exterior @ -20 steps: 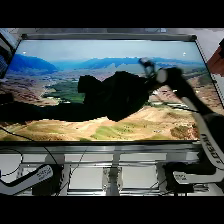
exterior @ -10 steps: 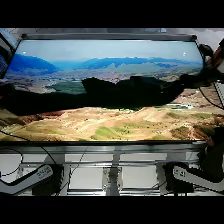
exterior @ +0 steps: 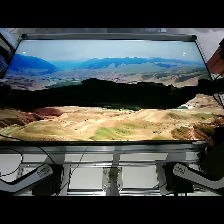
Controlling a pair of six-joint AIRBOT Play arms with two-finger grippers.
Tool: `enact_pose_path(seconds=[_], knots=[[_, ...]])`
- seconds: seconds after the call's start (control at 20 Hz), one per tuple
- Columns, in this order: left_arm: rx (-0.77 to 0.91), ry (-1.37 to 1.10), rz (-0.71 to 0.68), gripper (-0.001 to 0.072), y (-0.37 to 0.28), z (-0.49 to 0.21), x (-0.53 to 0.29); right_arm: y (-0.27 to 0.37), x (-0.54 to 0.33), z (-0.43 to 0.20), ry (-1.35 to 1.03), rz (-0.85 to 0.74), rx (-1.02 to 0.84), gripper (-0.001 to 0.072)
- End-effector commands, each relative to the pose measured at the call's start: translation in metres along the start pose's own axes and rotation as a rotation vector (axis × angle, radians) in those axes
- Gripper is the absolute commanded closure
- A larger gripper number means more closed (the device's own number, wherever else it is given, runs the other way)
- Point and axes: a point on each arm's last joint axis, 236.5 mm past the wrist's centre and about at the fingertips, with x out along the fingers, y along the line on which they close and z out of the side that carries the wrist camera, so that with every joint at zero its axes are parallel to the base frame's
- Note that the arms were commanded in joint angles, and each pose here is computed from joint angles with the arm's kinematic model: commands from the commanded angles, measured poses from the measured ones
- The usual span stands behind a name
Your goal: Fold the clothes and pants, and hang the long-sleeved shirts on hangers.
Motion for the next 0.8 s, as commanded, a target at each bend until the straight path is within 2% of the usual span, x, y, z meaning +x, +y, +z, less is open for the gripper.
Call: enact_pose_path(seconds=[0.0, 0.25, 0.4, 0.55, 0.75], knots=[[0.038, 0.054, -0.033, 0.0677, -0.002, -0.014, 0.001, -0.002, -0.006, -0.021, 0.048, 0.061, -0.006, 0.0692], [0.111, 0.22, -0.126, 0.0677, -0.017, -0.065, 0.014, -0.004, 0.033, -0.076, 0.205, 0.111, 0.073, 0.0691], [0.157, 0.351, -0.185, 0.0676, -0.024, -0.12, 0.029, -0.025, 0.055, -0.13, 0.348, 0.024, 0.114, 0.0691], [0.166, 0.468, -0.17, 0.0676, -0.017, -0.17, 0.041, -0.038, 0.068, -0.167, 0.44, -0.032, 0.151, 0.0691], [0.164, 0.505, -0.167, 0.0676, -0.016, -0.186, 0.044, -0.057, 0.07, -0.185, 0.489, -0.132, 0.228, 0.0691]])
